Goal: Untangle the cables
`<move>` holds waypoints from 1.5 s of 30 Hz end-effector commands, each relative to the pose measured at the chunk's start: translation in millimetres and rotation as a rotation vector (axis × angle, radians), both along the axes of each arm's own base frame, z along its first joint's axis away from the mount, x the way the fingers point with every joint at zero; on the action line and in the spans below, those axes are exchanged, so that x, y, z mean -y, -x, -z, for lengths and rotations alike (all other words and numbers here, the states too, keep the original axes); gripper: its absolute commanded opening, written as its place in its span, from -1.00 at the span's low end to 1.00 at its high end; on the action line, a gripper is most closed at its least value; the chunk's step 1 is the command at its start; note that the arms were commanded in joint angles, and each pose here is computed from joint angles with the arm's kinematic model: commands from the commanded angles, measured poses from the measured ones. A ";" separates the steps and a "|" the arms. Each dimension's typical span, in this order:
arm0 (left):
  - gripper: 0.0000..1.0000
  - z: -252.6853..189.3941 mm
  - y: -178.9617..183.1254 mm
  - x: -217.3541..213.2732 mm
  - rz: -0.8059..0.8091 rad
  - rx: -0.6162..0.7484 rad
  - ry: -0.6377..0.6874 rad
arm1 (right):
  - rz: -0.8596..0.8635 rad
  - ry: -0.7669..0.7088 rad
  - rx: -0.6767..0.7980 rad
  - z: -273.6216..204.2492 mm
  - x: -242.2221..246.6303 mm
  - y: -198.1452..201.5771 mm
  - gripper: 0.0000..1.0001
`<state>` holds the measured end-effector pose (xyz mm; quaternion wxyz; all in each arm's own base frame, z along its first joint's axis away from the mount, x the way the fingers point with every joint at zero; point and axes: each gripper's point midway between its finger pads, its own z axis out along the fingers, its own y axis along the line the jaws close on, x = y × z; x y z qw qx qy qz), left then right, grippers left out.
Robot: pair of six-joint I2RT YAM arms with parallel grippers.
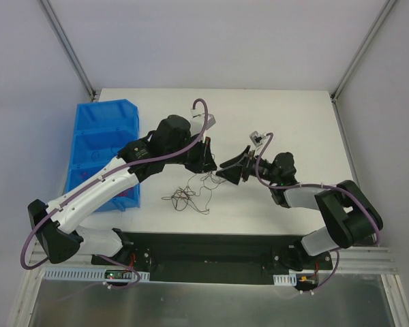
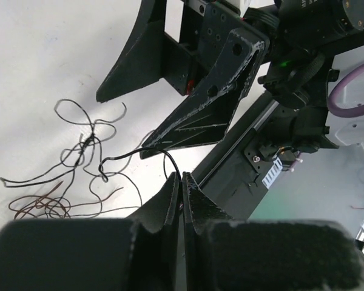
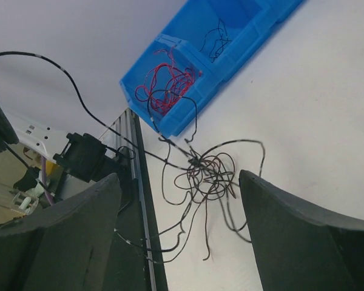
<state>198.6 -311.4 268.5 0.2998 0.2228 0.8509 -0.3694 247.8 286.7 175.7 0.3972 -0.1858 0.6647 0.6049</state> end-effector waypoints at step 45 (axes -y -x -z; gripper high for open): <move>-1.00 -182.3 23.8 -102.3 -0.261 0.542 0.354 | 1.010 0.873 -0.377 114.9 174.5 -100.8 -0.62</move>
